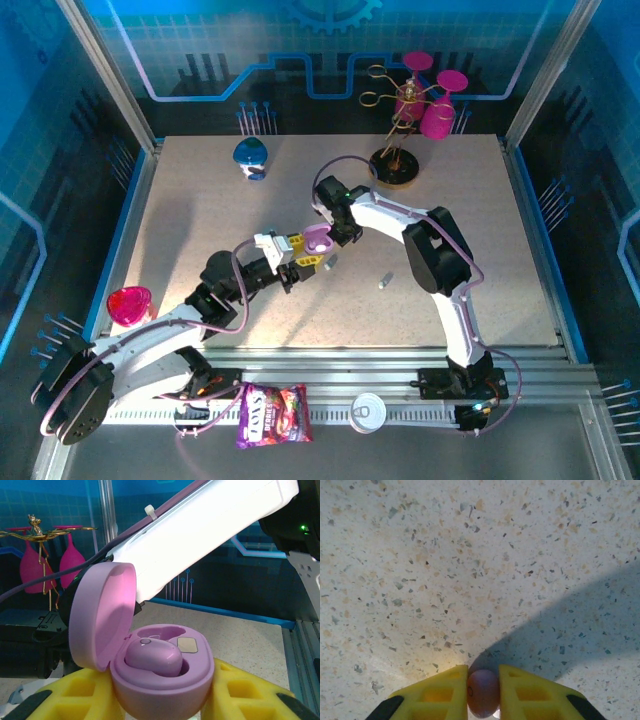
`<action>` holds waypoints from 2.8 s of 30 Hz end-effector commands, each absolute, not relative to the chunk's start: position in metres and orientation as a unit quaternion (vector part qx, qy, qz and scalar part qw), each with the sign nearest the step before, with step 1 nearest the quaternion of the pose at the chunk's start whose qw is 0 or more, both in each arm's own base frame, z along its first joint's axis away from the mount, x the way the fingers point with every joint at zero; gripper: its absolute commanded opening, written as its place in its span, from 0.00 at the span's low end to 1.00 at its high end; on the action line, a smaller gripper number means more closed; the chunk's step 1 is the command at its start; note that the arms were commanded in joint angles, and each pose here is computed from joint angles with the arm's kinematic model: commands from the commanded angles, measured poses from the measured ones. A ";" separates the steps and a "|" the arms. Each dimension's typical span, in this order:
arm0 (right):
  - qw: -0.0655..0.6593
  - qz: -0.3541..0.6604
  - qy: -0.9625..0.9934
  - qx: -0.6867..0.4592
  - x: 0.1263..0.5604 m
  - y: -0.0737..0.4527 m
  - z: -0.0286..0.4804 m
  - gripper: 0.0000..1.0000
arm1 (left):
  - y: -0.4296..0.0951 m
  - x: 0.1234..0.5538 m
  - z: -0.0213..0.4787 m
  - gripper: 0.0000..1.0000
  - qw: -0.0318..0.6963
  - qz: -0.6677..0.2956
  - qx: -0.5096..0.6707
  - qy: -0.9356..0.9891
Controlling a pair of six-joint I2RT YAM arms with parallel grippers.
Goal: Insert wireless bluetooth earbuds into charging case
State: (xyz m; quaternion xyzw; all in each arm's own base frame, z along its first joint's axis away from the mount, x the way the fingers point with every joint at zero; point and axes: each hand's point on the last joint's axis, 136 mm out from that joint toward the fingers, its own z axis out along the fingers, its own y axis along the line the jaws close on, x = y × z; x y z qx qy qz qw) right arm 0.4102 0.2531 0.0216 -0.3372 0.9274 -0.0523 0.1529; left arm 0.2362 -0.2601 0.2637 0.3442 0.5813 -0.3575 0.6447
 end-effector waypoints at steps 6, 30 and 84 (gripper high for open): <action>0.184 -0.017 0.937 -0.296 0.406 0.241 0.063 0.17 | -0.257 0.239 0.261 0.24 0.657 -0.352 0.337 0.575; 0.315 0.486 0.785 -0.220 0.264 0.254 0.287 0.19 | -0.260 0.250 0.257 0.24 0.646 -0.396 0.324 0.567; 0.324 0.445 0.784 -0.286 0.246 0.290 0.293 0.40 | -0.266 0.240 0.286 0.23 0.640 -0.445 0.322 0.538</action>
